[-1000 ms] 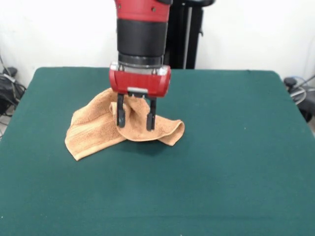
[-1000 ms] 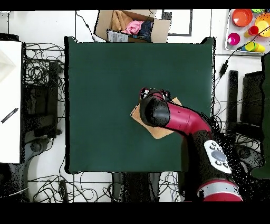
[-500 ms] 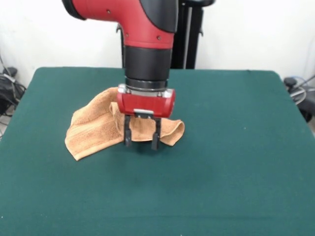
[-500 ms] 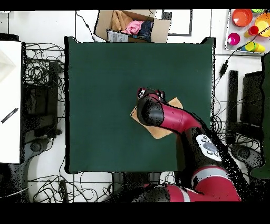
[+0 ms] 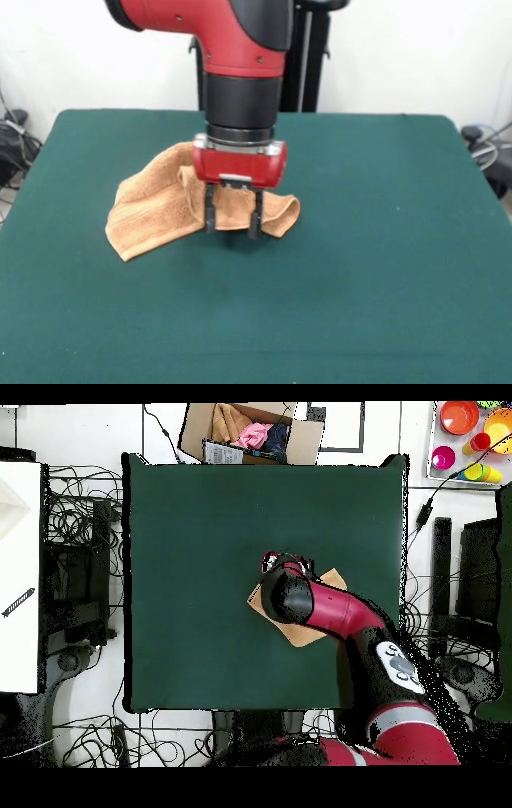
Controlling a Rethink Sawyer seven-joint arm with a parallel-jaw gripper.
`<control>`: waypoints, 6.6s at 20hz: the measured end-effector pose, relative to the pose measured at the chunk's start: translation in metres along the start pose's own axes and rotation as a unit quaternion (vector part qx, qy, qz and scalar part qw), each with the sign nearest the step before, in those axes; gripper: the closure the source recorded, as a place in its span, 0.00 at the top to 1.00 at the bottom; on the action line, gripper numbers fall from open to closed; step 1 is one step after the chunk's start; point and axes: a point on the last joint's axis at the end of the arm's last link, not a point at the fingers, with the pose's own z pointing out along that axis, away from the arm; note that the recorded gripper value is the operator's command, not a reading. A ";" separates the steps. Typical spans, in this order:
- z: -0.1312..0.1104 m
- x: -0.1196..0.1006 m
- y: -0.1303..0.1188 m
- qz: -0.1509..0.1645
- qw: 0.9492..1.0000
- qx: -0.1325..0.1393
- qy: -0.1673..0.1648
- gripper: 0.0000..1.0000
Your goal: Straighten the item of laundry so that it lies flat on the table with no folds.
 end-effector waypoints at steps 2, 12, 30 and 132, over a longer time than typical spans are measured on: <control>-0.001 -0.005 -0.018 0.014 1.000 0.002 0.002 1.00; 0.005 -0.004 -0.036 0.028 1.000 0.005 0.005 1.00; 0.018 0.021 -0.078 0.029 0.999 0.014 0.021 1.00; 0.068 0.024 -0.244 0.000 0.998 0.001 0.061 0.00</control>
